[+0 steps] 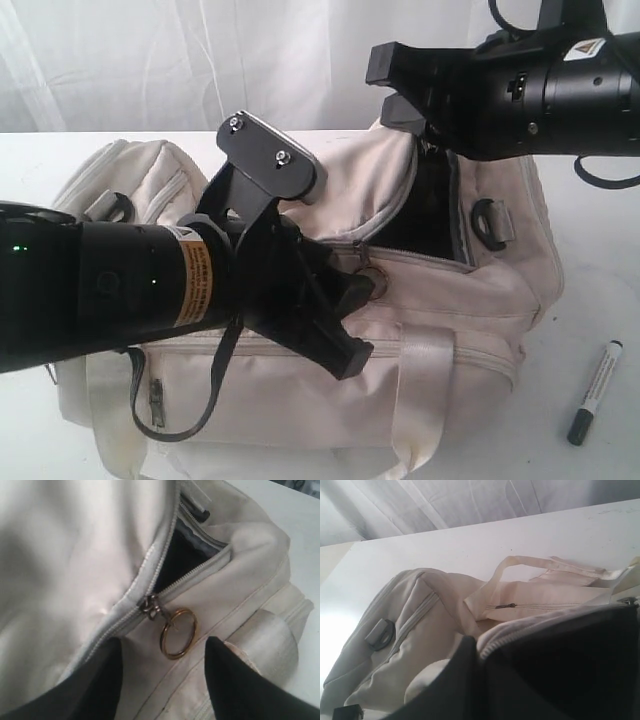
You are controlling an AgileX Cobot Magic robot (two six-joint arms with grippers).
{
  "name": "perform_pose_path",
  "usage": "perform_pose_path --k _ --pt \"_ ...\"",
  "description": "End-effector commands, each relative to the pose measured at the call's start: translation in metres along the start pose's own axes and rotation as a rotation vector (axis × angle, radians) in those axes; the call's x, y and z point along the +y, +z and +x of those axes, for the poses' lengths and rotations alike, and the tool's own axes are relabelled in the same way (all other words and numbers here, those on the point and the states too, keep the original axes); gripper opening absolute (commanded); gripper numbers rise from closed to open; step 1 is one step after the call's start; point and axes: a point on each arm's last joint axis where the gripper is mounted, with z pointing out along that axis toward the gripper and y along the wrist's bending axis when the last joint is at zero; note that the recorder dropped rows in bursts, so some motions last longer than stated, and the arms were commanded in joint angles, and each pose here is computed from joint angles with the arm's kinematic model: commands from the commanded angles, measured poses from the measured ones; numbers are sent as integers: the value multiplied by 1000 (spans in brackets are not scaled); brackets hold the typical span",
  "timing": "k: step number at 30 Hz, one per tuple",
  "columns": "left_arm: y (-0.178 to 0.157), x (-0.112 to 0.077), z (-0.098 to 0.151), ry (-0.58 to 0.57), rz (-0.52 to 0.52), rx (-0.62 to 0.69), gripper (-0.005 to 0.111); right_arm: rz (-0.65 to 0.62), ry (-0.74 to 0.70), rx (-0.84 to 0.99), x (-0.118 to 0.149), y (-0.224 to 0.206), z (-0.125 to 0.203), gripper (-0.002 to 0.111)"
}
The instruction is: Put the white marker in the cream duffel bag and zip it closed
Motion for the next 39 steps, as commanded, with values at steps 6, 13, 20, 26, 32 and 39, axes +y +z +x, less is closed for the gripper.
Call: perform_pose_path --k 6,13,20,26,32,39 --pt "20 -7 7 -12 92 0 55 -2 -12 -49 1 -4 -8 0" --pt "32 -11 13 -20 135 7 53 -3 -12 -48 1 -4 -7 0" --pt "32 -10 11 -67 130 -14 45 -3 -12 -46 1 -4 -7 0" --pt "32 -10 10 -65 122 -25 28 -2 -31 -46 1 -4 -7 0" --pt "29 -8 9 -67 106 -15 2 -2 -30 -52 1 -4 -8 0" --pt "6 5 9 -102 -35 79 0 0 -37 -58 1 -4 -8 0"
